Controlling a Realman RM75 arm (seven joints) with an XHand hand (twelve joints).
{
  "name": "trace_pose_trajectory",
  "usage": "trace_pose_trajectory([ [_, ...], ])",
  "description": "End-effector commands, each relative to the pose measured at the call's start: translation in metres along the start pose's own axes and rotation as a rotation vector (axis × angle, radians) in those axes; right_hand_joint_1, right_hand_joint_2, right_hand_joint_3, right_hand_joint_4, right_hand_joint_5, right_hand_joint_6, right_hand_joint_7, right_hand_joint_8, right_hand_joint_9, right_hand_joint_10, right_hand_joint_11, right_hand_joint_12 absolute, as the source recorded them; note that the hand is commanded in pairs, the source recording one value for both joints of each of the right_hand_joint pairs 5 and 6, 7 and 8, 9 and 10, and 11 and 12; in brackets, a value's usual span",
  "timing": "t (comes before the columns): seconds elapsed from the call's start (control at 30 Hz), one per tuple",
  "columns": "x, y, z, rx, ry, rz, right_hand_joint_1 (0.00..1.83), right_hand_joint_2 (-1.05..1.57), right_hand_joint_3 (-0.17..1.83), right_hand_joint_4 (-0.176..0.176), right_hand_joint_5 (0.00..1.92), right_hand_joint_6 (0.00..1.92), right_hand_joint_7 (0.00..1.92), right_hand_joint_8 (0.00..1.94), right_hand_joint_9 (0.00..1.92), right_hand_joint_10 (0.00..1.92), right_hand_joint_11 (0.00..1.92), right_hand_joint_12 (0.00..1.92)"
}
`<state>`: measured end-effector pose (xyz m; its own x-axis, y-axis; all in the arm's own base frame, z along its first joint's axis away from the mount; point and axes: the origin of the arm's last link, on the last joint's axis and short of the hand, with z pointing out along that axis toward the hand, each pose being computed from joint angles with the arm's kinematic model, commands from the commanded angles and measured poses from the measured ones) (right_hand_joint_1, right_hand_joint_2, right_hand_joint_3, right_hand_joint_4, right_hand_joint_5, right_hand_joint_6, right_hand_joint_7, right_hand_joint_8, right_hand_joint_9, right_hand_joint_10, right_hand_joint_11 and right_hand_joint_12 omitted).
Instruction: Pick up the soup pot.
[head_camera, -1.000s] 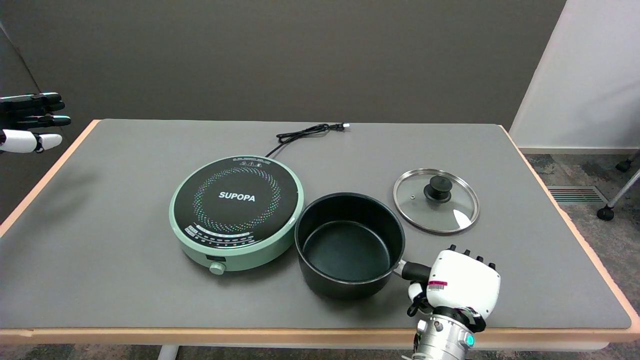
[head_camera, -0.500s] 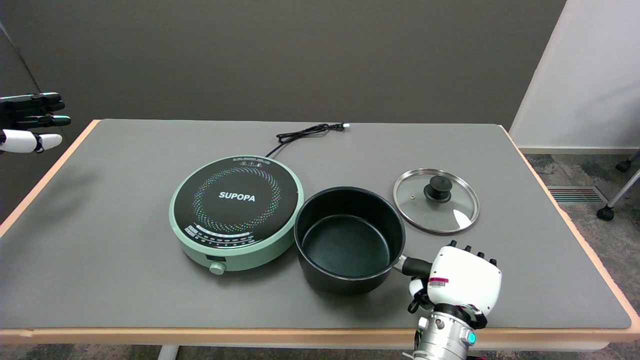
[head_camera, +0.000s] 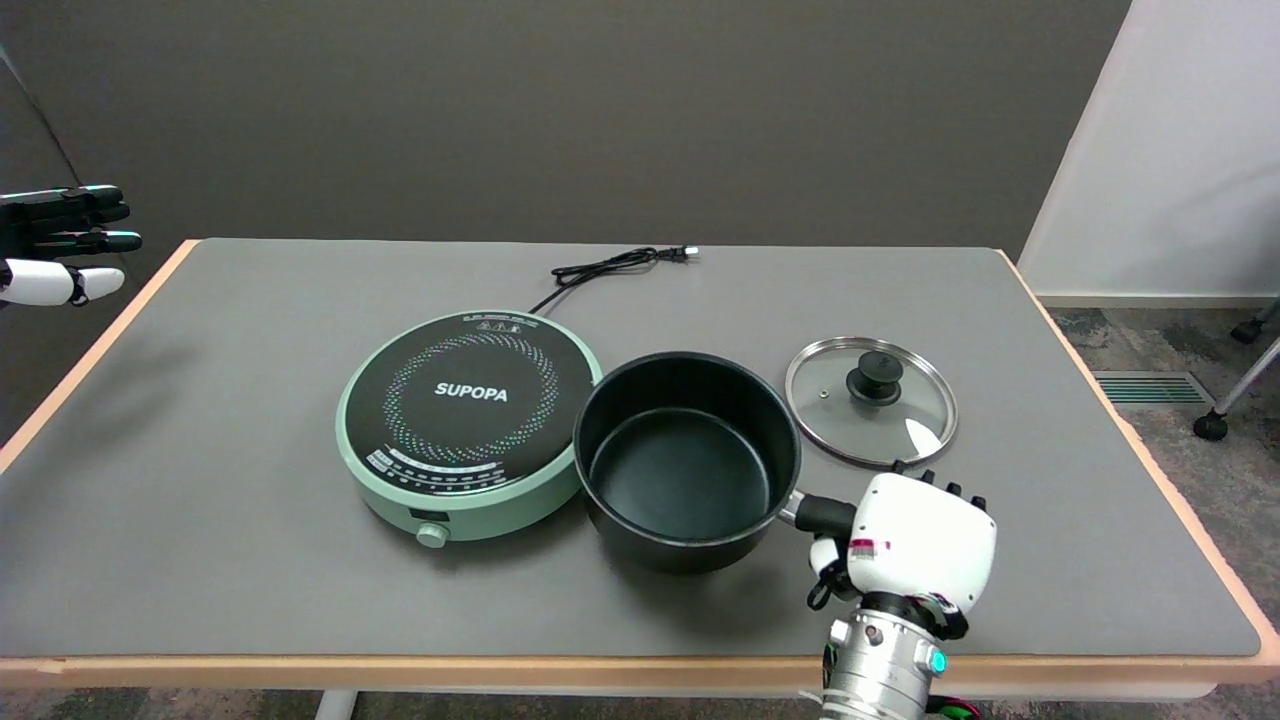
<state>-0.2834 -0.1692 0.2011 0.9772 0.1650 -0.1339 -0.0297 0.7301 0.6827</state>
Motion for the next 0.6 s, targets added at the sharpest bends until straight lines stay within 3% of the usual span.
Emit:
trace_pose_trajectory([
  [0.03,0.029,-0.033,0.034,0.141,0.131,0.087,0.88,1.50,0.54,-0.038,1.92,1.92,1.92,1.92,1.92,1.92,1.92,1.92],
  [0.6,0.050,-0.043,0.142,0.333,0.058,0.140,0.87,1.53,0.47,-0.038,1.92,1.92,1.92,1.92,1.92,1.92,1.92,1.92],
])
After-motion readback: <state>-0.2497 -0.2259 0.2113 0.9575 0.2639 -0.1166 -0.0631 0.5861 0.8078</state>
